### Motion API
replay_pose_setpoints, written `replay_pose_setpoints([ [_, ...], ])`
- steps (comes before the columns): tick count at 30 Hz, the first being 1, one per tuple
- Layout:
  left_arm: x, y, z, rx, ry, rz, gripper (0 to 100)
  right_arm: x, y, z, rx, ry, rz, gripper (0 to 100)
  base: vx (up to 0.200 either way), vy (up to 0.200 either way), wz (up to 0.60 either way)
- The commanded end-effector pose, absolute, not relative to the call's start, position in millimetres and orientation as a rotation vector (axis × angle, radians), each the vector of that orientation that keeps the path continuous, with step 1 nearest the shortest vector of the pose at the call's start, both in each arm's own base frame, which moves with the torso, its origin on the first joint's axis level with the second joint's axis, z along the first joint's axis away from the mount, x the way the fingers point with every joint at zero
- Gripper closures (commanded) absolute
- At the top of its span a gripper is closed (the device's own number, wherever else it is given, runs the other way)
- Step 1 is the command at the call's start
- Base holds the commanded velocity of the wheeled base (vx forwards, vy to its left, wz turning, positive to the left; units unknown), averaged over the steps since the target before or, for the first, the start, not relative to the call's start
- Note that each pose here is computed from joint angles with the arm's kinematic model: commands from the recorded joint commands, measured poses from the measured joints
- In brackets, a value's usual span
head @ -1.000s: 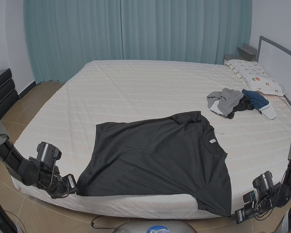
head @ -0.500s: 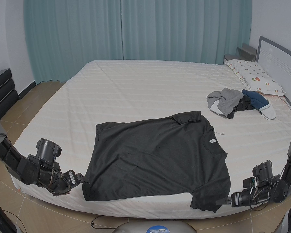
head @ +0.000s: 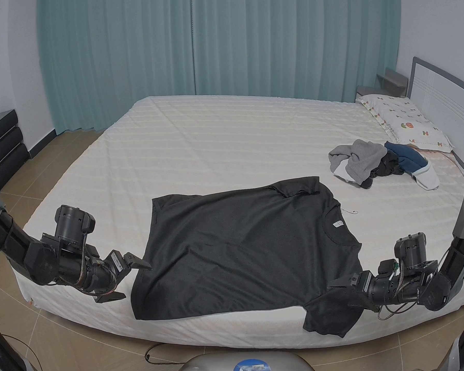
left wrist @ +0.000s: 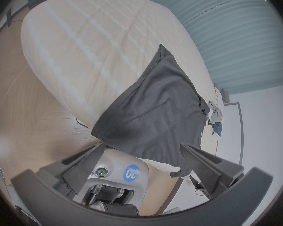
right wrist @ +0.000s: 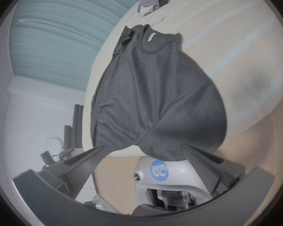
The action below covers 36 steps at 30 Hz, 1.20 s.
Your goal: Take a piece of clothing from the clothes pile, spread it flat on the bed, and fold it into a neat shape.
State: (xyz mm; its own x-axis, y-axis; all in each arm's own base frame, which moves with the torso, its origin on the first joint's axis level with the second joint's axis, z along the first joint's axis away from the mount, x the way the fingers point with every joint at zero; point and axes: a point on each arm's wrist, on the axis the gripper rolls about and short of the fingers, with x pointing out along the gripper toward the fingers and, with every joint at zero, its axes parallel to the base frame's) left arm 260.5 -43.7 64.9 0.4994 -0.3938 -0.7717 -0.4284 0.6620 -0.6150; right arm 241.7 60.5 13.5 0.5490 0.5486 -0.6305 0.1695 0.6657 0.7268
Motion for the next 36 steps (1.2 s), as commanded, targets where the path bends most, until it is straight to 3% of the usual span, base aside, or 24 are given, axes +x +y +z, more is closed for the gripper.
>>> replay_pose_setpoints([
  [1,262,-45,65,-0.899,1.088,0.019,0,239,61,11,0.884,0.985,0.266,0,0.000,-0.200,0.00],
  [31,272,-44,71,-0.978,1.054,0.050,0,235,58,8,0.902,0.933,0.278,0,0.000,0.000,0.00],
  [36,273,-44,70,-0.991,1.057,0.052,0,238,57,14,0.978,0.886,0.271,0,0.000,0.200,0.00],
])
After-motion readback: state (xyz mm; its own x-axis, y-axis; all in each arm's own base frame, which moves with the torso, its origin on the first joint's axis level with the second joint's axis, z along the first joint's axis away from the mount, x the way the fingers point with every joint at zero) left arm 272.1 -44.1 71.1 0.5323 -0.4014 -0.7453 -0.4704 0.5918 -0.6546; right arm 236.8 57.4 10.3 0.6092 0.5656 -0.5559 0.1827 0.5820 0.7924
